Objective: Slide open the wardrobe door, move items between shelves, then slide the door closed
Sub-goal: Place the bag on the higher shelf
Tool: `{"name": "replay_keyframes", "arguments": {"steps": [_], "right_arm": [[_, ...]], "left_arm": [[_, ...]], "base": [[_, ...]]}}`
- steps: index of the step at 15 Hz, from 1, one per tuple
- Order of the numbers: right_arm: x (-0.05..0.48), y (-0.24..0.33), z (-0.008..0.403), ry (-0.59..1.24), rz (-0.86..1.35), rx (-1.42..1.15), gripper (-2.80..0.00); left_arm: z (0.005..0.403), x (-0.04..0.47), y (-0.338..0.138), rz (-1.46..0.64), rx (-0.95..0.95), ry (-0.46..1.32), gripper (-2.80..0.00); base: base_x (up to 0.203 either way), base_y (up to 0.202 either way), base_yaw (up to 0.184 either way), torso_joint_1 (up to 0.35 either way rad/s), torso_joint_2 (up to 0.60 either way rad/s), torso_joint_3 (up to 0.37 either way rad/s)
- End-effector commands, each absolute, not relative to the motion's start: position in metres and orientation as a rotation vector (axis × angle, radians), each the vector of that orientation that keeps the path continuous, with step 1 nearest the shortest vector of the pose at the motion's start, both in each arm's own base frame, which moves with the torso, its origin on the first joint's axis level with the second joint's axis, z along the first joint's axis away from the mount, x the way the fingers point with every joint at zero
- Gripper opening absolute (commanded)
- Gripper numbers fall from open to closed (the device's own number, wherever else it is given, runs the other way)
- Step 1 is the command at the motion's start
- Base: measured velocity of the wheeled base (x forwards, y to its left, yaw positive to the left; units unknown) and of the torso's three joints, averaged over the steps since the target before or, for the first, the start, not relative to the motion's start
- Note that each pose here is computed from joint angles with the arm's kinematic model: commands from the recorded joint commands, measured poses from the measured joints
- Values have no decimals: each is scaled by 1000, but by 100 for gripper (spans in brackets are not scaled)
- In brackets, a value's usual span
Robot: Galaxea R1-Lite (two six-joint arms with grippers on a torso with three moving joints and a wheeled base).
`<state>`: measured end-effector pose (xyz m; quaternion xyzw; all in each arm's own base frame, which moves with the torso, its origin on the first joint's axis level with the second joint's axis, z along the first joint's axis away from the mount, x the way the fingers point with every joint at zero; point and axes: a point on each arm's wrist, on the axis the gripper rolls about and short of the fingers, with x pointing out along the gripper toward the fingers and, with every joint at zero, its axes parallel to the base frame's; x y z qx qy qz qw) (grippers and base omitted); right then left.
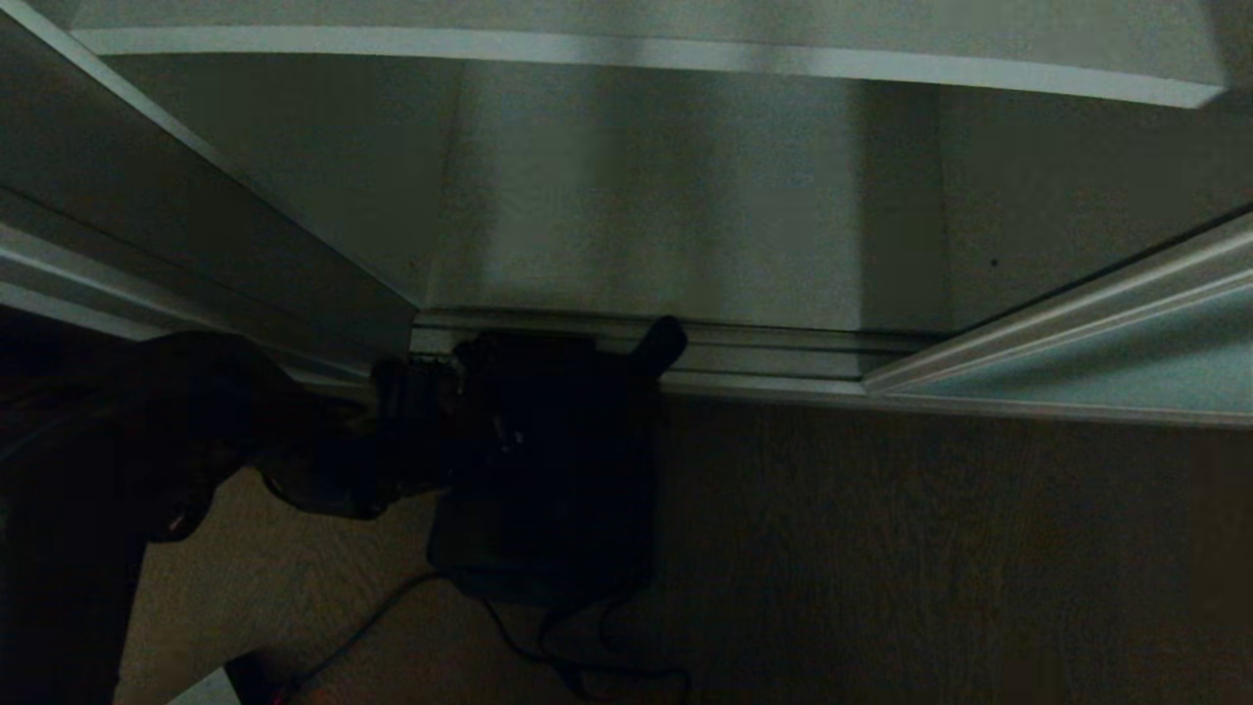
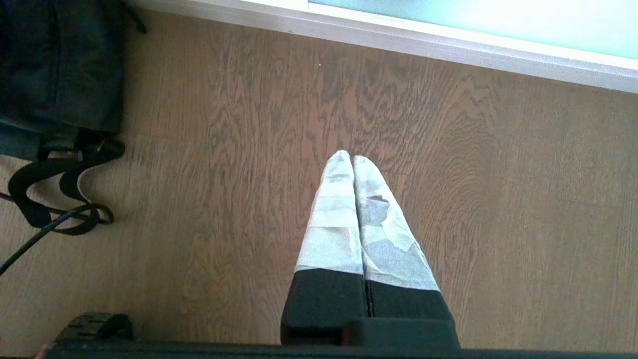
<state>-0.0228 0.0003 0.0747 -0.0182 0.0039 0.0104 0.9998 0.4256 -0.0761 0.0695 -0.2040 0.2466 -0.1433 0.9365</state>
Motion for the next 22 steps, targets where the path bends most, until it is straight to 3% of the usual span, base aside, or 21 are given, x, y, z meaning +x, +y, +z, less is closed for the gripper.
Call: {"name": "replay_keyframes", "arguments": {"steps": [1, 6, 10, 16, 22], "right_arm": [[-23, 0, 75, 6, 22, -37, -280], [-23, 0, 74, 7, 22, -37, -280], [-23, 0, 75, 6, 22, -37, -280], [-23, 0, 75, 6, 22, -37, -280], [-23, 0, 74, 7, 22, -37, -280]], "left_arm": [[109, 411, -78, -321, -418, 423, -280], [183, 364, -83, -370, -414, 302, -280], [223, 315, -84, -390, -450, 344, -280], [267, 249, -99, -420, -437, 344, -280], [299, 194, -84, -414, -325, 258, -280]], "base": [[0, 0, 0, 0, 0, 0], [0, 0, 0, 0, 0, 0], [0, 0, 0, 0, 0, 0], [0, 0, 0, 0, 0, 0], [0, 0, 0, 0, 0, 0]]}}
